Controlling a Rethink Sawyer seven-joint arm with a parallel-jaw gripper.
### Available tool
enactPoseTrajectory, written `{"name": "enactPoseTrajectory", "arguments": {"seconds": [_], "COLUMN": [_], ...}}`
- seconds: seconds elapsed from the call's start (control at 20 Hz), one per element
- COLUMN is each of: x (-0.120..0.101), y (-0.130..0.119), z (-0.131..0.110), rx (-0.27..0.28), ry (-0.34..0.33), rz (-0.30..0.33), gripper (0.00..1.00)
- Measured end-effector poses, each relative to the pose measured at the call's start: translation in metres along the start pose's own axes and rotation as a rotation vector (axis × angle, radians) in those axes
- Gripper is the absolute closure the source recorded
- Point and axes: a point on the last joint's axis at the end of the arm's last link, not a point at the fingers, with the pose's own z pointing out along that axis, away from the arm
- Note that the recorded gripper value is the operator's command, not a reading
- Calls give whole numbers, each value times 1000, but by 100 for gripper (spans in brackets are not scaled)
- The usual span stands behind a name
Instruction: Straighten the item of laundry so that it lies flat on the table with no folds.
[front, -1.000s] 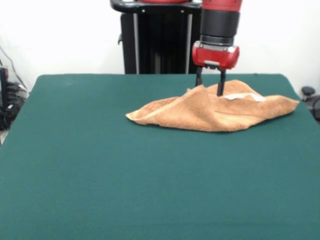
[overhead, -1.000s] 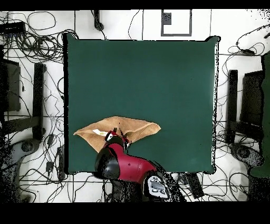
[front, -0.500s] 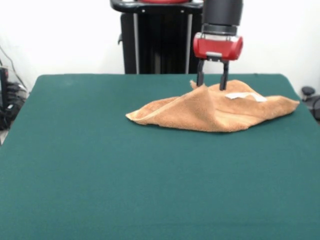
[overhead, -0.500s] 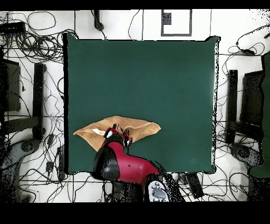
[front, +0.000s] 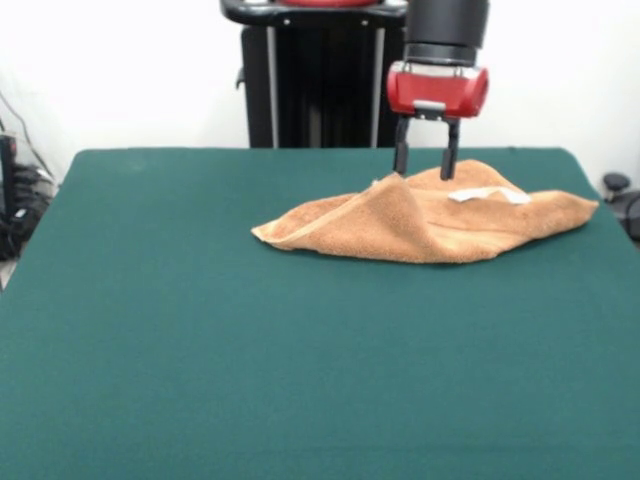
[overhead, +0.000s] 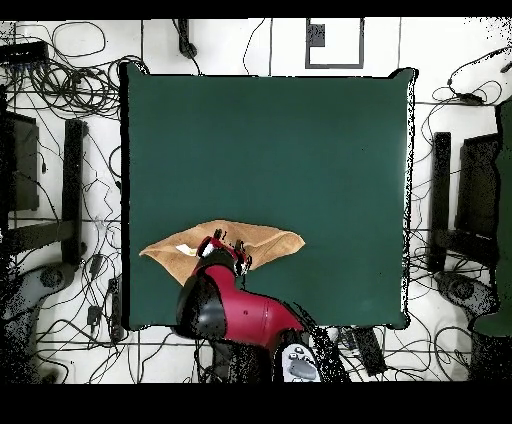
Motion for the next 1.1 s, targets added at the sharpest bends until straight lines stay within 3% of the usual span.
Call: {"name": "enactPoseTrajectory", "arguments": {"seconds": [0.65, 1.1], "x": [2, 23], "y": [-12, -28], "z": [12, 28], "rx": [18, 51], "ry": [10, 67], "rz": [24, 31], "gripper": [0, 0]}}
